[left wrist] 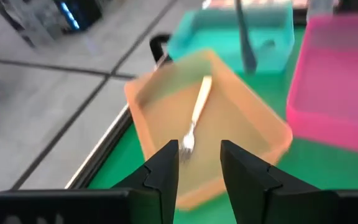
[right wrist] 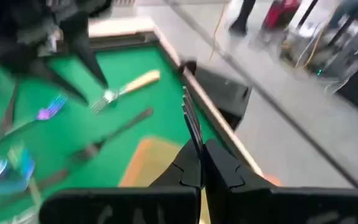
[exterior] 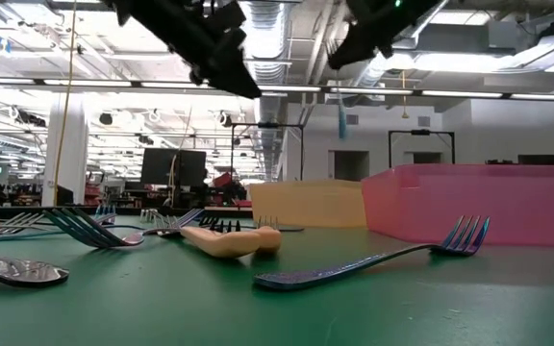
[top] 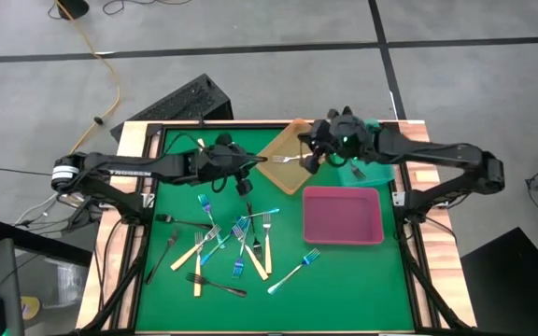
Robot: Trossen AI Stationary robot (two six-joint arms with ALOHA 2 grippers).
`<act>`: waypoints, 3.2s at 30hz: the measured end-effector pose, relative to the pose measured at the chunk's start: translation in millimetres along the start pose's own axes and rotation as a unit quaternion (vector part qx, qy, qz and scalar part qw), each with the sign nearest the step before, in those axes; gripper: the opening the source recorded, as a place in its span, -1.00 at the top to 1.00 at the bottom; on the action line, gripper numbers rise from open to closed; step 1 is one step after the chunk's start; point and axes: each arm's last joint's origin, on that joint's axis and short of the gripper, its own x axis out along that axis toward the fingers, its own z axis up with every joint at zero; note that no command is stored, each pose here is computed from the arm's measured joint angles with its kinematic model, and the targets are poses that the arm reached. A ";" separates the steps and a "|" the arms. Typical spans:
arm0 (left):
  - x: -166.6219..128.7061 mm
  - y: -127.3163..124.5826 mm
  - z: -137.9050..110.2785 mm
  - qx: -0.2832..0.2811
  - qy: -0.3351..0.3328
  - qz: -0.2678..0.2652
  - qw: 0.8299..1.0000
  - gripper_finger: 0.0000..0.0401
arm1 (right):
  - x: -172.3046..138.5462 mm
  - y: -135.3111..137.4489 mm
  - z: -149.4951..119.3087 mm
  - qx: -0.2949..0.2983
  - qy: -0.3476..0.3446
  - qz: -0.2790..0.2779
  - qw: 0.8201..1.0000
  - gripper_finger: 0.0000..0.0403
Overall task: Sort silverware by color (type)
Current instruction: Put the blue fork into the pink bin, then put the orange fork into the orange bin
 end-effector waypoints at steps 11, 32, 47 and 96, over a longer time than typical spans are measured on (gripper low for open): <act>-26.6 12.3 12.2 0.016 0.049 0.016 0.999 0.47 | -33.3 -10.2 -3.2 0.045 0.220 0.115 0.968 0.89; -35.2 11.4 4.9 -0.018 0.082 -0.050 0.995 0.47 | 11.2 77.7 -108.6 -0.089 0.457 0.234 0.854 0.89; -35.2 10.2 4.5 -0.018 0.084 -0.070 0.994 0.47 | 47.4 83.2 -145.2 -0.115 0.447 0.313 0.830 0.89; -35.1 10.4 2.9 -0.011 0.091 -0.066 0.994 0.47 | 71.8 92.3 -135.6 -0.106 0.461 0.277 0.837 -0.02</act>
